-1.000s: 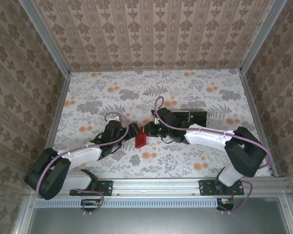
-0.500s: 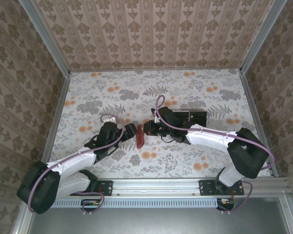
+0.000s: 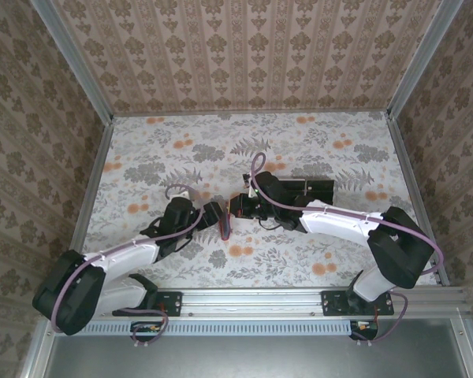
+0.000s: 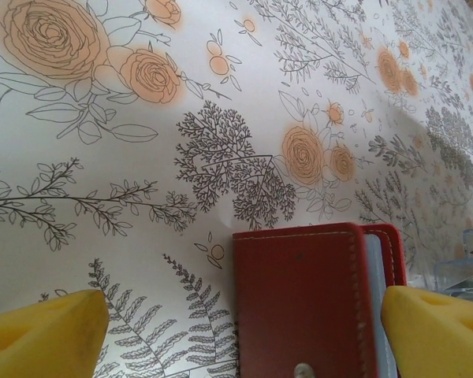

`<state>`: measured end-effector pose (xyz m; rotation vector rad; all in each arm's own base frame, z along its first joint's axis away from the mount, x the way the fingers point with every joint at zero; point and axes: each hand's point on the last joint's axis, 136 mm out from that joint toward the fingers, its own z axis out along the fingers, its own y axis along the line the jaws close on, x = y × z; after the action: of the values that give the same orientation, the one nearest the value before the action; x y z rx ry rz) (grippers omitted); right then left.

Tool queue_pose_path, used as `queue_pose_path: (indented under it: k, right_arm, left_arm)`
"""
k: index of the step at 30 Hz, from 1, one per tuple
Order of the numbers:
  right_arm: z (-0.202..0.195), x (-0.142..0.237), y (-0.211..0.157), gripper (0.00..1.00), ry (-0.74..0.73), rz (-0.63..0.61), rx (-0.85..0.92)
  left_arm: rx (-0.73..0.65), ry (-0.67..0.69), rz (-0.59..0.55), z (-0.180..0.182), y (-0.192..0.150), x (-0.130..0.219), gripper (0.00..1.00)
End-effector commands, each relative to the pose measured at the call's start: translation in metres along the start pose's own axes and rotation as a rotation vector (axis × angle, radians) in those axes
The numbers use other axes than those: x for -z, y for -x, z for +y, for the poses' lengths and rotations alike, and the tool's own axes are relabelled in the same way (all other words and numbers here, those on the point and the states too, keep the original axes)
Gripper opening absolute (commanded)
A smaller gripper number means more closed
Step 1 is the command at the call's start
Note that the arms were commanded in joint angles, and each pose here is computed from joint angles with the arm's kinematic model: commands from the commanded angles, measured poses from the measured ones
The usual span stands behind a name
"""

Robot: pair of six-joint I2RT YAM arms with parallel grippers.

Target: Put the credit cards into the card holder

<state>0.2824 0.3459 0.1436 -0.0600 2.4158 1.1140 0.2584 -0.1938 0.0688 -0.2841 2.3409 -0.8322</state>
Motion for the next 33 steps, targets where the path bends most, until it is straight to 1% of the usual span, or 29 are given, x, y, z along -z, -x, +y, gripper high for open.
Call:
queue_pose_path:
  k: [1, 5, 8, 11, 13, 17, 21, 22, 23, 24, 25, 26, 28, 33]
  right_arm:
    - [0.025, 0.006, 0.012, 0.00, 0.066, -0.030, 0.012]
    - [0.022, 0.006, 0.011, 0.00, 0.056, -0.029, 0.015]
    - [0.012, 0.004, 0.008, 0.00, 0.025, -0.027, 0.015]
    - [-0.009, -0.001, 0.002, 0.00, -0.023, -0.024, 0.001]
    - [-0.027, -0.006, -0.003, 0.00, -0.055, -0.018, -0.021]
    - [-0.059, -0.018, -0.016, 0.00, -0.112, 0.010, -0.061]
    - [-0.076, -0.026, -0.028, 0.00, -0.153, 0.045, -0.073]
    - [-0.076, -0.026, -0.030, 0.08, -0.151, 0.054, -0.074]
    - [-0.075, -0.025, -0.031, 0.20, -0.146, 0.056, -0.075]
    - [-0.073, -0.023, -0.031, 0.28, -0.141, 0.055, -0.073]
    - [-0.070, -0.020, -0.030, 0.34, -0.140, 0.050, -0.069]
    - [-0.068, -0.016, -0.029, 0.37, -0.142, 0.045, -0.064]
    - [-0.064, -0.007, -0.026, 0.39, -0.149, 0.030, -0.048]
    - [-0.048, 0.015, -0.020, 0.41, -0.151, -0.008, -0.011]
  left_arm:
    - [0.001, -0.050, -0.027, -0.016, 0.012, -0.001, 0.92]
    - [0.000, -0.036, -0.016, -0.014, 0.010, -0.003, 0.92]
    - [0.019, -0.004, -0.018, -0.001, 0.004, -0.003, 0.89]
    - [0.042, 0.039, -0.030, 0.016, -0.002, 0.000, 0.85]
    - [0.043, 0.059, -0.033, 0.023, -0.005, 0.001, 0.84]
    - [0.033, 0.073, -0.027, 0.028, -0.007, 0.002, 0.84]
    - [0.024, 0.077, -0.032, 0.028, -0.006, 0.003, 0.84]
    - [0.021, 0.079, -0.031, 0.029, -0.006, 0.004, 0.85]
    - [0.018, 0.080, -0.032, 0.028, -0.006, 0.005, 0.85]
    - [0.015, 0.082, -0.032, 0.029, -0.006, 0.005, 0.85]
    - [0.015, 0.084, -0.034, 0.029, -0.005, 0.006, 0.85]
    - [0.015, 0.087, -0.035, 0.030, -0.005, 0.006, 0.85]
    - [0.015, 0.084, -0.039, 0.030, -0.004, 0.007, 0.85]
    - [0.013, 0.079, -0.041, 0.029, -0.003, 0.008, 0.86]
